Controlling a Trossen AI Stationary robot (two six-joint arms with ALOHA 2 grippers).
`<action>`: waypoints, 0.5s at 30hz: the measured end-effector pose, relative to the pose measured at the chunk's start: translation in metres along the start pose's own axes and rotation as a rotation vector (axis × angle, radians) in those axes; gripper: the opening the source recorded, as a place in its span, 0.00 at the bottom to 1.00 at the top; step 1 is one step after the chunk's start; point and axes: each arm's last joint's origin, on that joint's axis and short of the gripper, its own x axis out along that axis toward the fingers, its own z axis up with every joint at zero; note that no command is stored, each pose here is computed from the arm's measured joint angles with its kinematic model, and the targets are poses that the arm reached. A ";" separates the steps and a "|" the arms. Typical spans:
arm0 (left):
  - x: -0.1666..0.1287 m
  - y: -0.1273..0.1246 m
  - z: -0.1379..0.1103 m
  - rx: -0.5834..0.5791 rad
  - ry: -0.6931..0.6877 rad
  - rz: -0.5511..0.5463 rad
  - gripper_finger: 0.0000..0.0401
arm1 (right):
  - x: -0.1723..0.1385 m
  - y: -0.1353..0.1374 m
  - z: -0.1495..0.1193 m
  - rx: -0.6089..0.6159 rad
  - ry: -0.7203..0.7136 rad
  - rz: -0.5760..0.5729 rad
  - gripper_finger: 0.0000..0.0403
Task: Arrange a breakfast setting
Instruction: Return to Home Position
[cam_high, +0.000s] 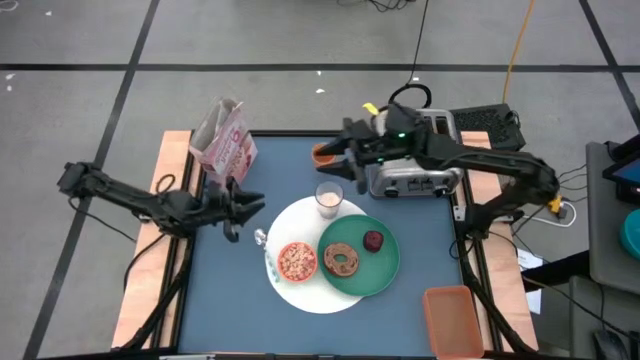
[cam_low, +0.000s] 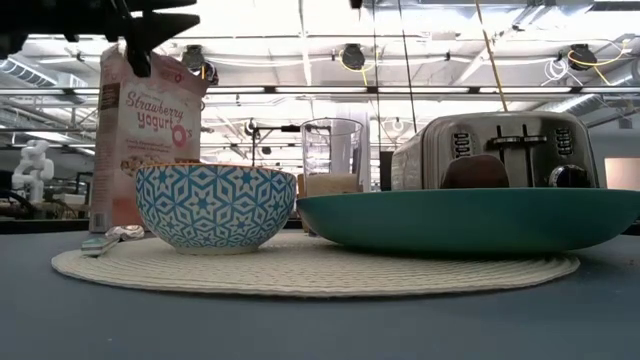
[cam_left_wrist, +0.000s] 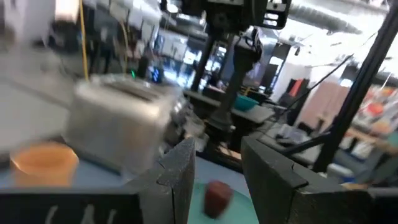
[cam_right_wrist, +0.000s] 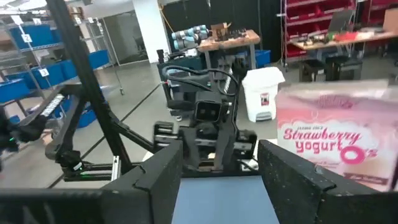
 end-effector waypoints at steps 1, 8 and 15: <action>-0.002 0.002 0.003 0.043 -0.010 0.004 0.34 | -0.007 0.004 0.004 -0.012 -0.001 0.000 0.49; -0.020 0.013 0.012 0.210 0.027 0.052 0.34 | -0.053 0.029 0.029 -0.064 -0.028 0.001 0.37; -0.040 0.026 0.020 0.222 0.022 0.118 0.34 | -0.097 0.052 0.047 -0.088 -0.081 0.007 0.25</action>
